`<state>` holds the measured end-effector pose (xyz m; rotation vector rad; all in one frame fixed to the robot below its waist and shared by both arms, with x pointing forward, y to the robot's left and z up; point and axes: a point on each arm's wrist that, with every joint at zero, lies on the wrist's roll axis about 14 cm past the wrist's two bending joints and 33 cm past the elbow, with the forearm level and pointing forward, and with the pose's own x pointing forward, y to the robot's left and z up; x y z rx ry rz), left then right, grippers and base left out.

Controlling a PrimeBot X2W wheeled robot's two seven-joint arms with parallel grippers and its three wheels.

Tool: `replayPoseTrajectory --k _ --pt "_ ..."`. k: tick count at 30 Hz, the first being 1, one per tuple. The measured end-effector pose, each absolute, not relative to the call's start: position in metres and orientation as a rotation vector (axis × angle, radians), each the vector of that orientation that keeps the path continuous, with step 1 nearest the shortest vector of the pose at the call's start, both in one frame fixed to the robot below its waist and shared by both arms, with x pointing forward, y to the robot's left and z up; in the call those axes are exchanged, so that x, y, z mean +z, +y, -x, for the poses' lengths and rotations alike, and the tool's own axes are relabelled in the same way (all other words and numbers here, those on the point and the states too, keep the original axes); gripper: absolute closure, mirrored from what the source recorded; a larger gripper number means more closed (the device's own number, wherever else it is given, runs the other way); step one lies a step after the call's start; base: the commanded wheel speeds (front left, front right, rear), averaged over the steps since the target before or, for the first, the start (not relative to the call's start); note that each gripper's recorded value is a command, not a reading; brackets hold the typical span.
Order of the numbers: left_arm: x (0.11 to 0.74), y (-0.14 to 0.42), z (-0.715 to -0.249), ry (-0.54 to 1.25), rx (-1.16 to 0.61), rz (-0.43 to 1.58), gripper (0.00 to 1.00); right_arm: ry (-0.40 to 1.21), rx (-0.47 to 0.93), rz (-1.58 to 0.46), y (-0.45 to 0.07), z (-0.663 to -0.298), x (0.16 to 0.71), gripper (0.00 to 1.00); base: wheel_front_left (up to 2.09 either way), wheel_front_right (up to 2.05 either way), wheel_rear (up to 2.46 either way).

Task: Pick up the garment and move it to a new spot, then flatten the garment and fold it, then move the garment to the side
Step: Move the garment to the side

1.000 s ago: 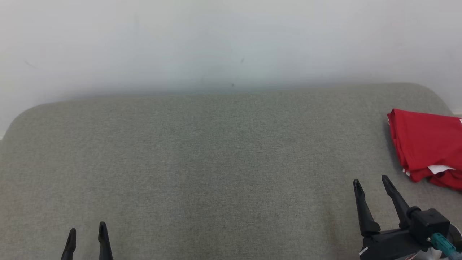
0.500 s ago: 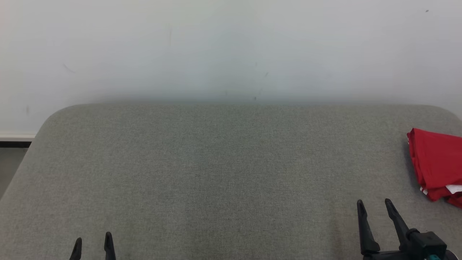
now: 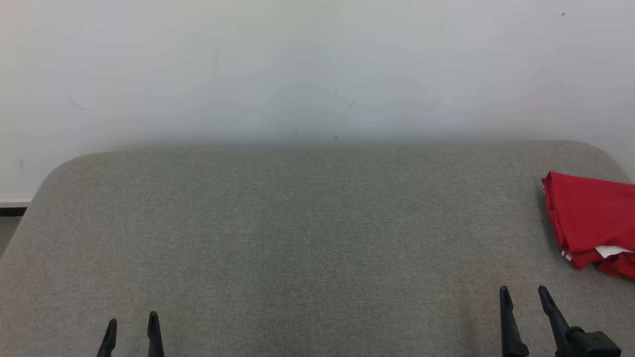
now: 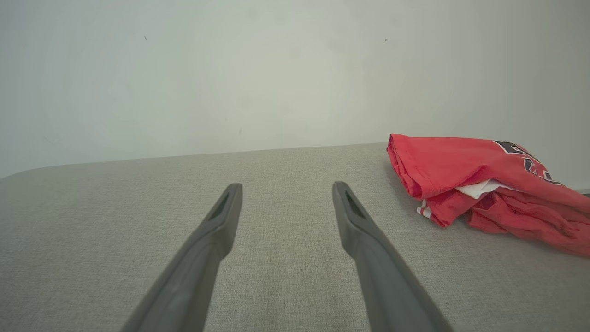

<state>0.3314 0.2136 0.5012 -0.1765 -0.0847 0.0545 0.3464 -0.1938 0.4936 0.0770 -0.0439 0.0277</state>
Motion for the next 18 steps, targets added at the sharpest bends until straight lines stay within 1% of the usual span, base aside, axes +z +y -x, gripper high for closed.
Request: replayPoseTrajectory --k 18 --pt "0.4985 0.2124 -0.3357 -0.075 0.047 0.177 0.00 -0.034 0.022 -0.093 -0.1928 -0.3447 0.4898 0.00 0.00 0.00 0.00"
